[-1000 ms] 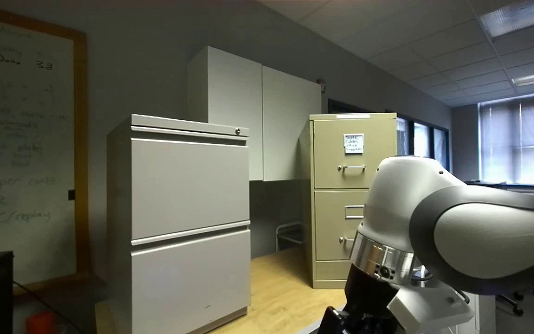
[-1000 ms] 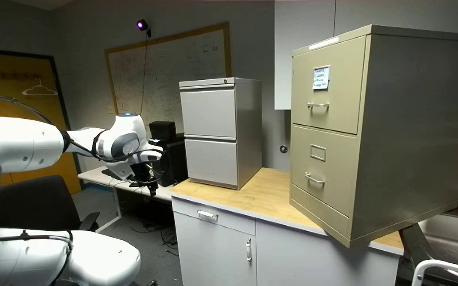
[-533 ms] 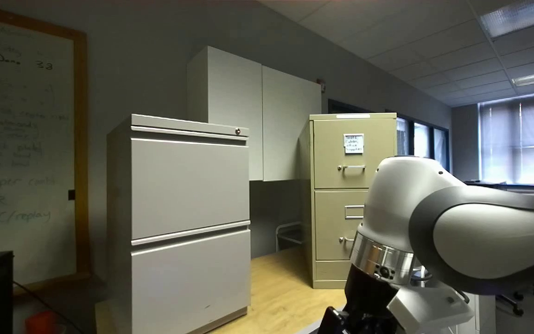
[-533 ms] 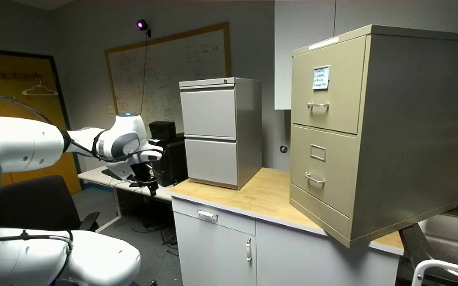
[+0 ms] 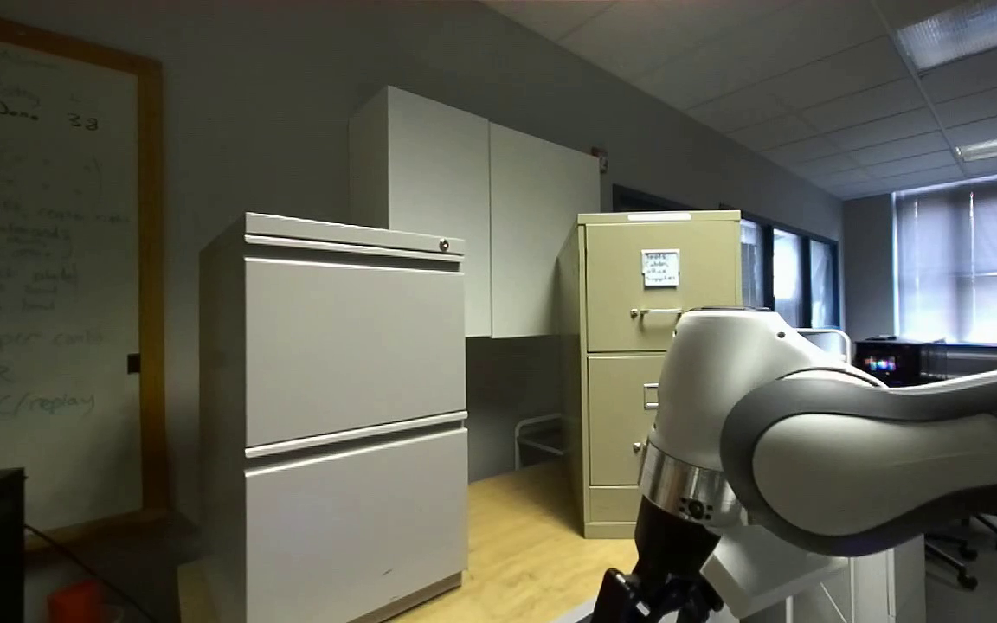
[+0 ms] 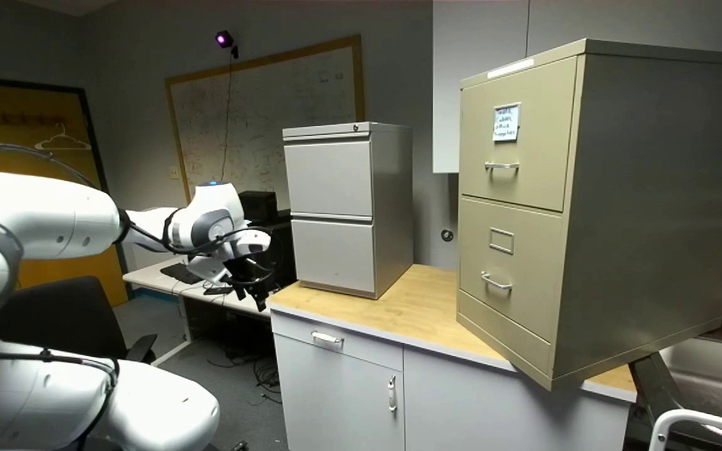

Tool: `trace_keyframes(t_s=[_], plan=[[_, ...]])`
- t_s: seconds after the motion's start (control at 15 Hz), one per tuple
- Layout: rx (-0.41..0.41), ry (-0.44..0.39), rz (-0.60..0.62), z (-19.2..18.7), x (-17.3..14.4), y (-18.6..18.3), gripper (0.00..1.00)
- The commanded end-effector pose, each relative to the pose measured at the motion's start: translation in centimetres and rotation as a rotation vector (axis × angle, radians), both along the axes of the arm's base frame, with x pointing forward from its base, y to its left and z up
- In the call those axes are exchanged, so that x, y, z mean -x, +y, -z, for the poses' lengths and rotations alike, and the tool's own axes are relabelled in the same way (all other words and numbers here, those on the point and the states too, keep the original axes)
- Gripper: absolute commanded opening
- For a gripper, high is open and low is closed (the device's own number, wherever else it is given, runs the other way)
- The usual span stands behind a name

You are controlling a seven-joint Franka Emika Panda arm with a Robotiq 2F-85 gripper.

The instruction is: Open the bottom drawer of the file cabinet to the right

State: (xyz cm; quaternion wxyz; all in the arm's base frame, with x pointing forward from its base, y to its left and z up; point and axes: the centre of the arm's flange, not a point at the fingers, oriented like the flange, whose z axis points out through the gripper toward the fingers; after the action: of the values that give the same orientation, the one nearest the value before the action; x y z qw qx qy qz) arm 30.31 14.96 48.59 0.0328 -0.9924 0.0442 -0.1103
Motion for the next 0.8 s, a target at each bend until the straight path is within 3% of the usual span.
trace_keyframes(t_s=[0.0,0.47,0.73], plan=[[0.109,-0.029,-0.022,-1.8,-4.1,-2.0,1.0],[0.329,-0.099,-0.063,-6.9,-10.7,-7.9,1.0],[0.407,-0.117,-0.13,-9.5,-14.3,-11.3,1.0]])
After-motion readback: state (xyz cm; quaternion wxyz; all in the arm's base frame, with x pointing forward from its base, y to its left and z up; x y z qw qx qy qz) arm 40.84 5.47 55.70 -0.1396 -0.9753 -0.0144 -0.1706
